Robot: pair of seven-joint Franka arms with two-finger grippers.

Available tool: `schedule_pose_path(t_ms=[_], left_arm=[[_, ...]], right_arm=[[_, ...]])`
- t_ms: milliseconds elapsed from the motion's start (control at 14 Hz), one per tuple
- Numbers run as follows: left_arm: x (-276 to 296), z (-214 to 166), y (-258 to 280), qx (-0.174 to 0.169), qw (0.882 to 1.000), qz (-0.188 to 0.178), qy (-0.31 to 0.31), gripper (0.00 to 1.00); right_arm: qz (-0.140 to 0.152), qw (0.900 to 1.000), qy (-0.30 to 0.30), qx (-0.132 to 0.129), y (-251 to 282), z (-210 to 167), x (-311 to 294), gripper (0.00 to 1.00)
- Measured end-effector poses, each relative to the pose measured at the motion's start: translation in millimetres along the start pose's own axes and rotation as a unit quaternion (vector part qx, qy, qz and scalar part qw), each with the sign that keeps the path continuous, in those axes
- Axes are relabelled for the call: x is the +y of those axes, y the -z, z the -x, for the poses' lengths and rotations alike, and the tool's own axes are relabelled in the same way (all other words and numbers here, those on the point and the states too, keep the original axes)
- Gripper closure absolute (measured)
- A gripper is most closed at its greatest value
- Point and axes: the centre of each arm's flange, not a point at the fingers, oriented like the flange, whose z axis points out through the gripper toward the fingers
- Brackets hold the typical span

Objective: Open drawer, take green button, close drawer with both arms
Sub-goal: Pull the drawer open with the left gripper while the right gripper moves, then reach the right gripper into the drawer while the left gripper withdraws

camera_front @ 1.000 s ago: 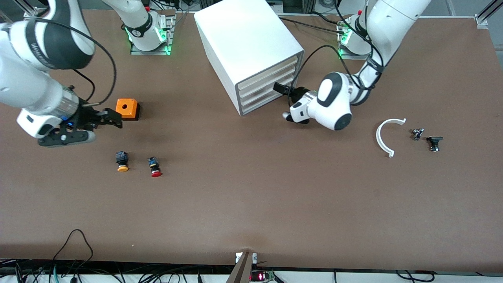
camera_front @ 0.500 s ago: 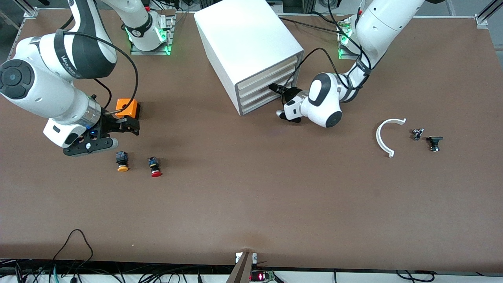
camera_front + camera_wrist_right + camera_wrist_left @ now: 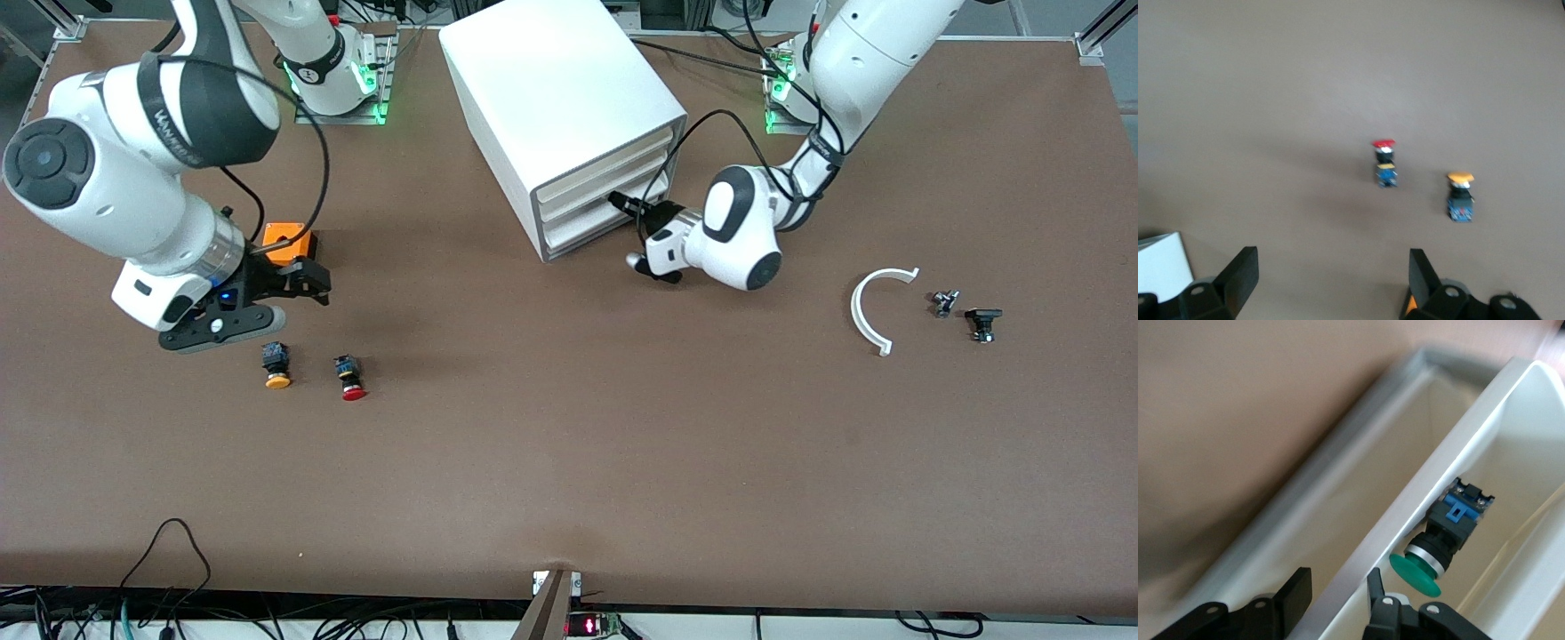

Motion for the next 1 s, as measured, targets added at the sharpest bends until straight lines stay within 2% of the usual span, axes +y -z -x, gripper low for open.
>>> schedule_pose_path(t_ms=[143, 286, 357, 500, 571, 714, 786, 857, 929, 1000], left_arm=[[-23.2, -12.5, 51.7, 0.042, 0.999, 0.003, -0.01, 0.63], [-24.1, -18.3, 70.5, 0.058, 0.998, 0.006, -0.021, 0.75], [-22.9, -19.0, 71.7, 0.058, 0.998, 0.005, -0.022, 0.75], [-29.7, -21.1, 78.1, 0.066, 0.997, -0.017, -0.025, 0.6], [-33.2, -24.3, 88.7, 0.085, 0.996, -0.03, -0.026, 0.49], [-27.5, -27.0, 134.6, 0.146, 0.986, -0.064, -0.041, 0.3], [-21.4, -20.6, 174.1, 0.183, 0.978, -0.083, -0.05, 0.19], [-14.4, -5.8, 224.5, 0.226, 0.968, -0.097, -0.055, 0.07], [-5.6, 18.0, 277.5, 0.272, 0.954, -0.108, -0.06, 0.01], [5.3, 47.0, 321.2, 0.307, 0.941, -0.121, -0.068, 0.0]], right_arm=[[-0.007, 0.999, 0.04, 0.016, 14.7, -3.2, -49.9, 0.0], [-0.02, 0.995, 0.088, 0.031, 19.4, -3.1, -110.3, 0.0], [-0.028, 0.993, 0.112, 0.037, 18.1, -3.5, -142.9, 0.0], [-0.04, 0.986, 0.157, 0.042, 7.3, -7.6, -205.4, 0.0], [-0.045, 0.983, 0.174, 0.042, -2.5, -11.7, -231.2, 0.0], [-0.05, 0.976, 0.21, 0.037, -28.5, -19.7, -272.1, 0.0], [-0.046, 0.971, 0.233, 0.034, -42.3, -23.0, -286.4, 0.0], [-0.039, 0.963, 0.266, 0.032, -54.6, -25.1, -296.0, 0.0], [-0.034, 0.949, 0.312, 0.028, -66.8, -25.3, -304.9, 0.0], [-0.033, 0.931, 0.362, 0.025, -78.4, -24.3, -314.0, 0.0]])
